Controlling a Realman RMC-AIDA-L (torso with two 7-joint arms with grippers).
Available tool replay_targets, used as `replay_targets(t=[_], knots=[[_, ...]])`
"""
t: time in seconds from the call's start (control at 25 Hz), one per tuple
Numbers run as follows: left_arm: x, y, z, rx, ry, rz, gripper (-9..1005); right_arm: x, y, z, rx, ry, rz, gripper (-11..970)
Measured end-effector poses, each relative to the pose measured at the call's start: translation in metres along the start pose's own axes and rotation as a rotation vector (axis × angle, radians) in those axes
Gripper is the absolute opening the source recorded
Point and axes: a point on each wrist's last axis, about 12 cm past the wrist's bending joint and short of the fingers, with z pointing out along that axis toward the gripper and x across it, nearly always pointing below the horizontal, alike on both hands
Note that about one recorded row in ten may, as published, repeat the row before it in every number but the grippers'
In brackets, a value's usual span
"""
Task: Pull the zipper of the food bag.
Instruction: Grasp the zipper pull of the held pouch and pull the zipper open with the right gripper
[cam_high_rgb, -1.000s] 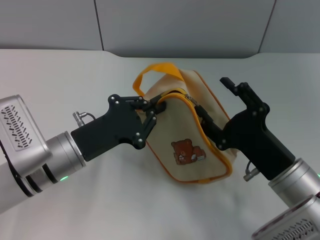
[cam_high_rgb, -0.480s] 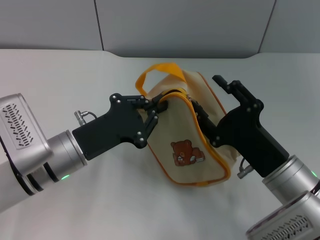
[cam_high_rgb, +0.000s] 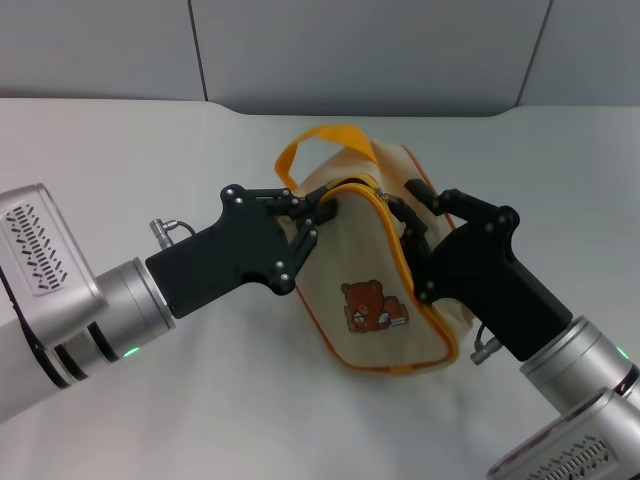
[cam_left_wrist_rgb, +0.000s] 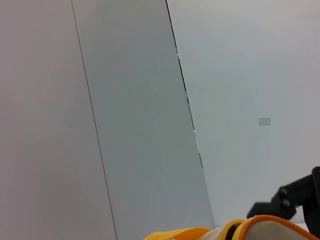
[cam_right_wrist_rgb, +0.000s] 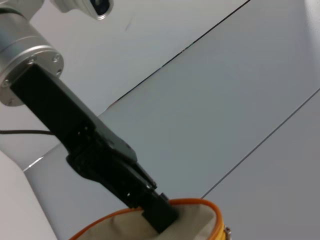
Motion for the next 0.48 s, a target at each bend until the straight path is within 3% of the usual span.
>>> replay_targets(t=[0.28, 0.48], knots=[[0.0000, -0.0002, 0.0004, 0.001, -0.001, -0.002, 59, 0.0015, 0.0018, 0.0003, -0.016, 0.013, 0.000, 60], [0.0000, -0.0004, 0.0004, 0.001, 0.000, -0.004, 59, 0.0023, 0.0024, -0.0025, -0.015, 0.023, 0.001, 8]])
